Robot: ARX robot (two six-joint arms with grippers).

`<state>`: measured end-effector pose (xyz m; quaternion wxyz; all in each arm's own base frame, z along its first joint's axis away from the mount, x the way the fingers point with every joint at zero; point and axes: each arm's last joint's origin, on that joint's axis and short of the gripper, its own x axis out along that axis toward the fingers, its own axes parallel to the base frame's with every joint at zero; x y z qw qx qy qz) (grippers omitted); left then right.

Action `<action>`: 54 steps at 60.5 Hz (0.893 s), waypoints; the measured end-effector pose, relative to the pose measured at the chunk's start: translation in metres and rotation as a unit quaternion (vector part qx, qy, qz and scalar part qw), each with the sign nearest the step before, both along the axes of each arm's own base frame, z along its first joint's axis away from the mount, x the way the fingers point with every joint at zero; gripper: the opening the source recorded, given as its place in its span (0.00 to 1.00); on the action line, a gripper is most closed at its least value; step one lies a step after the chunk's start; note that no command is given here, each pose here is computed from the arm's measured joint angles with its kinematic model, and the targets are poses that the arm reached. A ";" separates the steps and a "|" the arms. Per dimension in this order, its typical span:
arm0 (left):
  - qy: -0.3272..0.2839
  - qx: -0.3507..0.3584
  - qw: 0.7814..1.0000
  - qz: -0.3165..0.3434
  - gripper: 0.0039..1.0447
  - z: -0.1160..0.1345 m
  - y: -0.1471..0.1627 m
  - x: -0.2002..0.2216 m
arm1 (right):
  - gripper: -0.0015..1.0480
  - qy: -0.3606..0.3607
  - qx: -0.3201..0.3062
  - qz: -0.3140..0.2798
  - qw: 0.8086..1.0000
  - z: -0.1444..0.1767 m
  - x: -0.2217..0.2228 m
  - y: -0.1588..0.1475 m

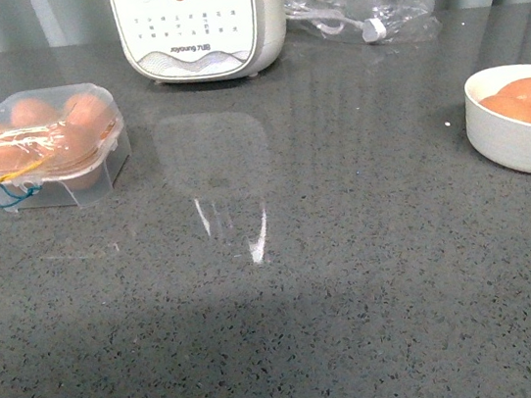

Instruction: Put egg into box

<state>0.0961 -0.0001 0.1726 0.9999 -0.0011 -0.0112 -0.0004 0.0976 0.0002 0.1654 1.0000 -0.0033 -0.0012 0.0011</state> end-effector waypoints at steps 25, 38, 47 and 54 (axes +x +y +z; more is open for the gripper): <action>0.000 0.000 1.000 0.000 0.89 0.000 0.000 0.000 | 0.93 0.000 0.000 0.000 1.000 0.000 0.000 0.000; 0.000 0.000 1.000 0.000 0.94 0.000 0.000 0.000 | 0.93 0.000 0.000 0.000 1.000 0.000 0.000 0.000; 0.000 0.000 1.000 0.000 0.94 0.000 0.000 0.000 | 0.93 0.000 0.000 0.000 1.000 0.000 0.000 0.000; 0.000 0.000 1.000 0.000 0.94 0.000 0.000 0.000 | 0.93 0.000 0.000 0.000 1.000 0.000 0.000 0.000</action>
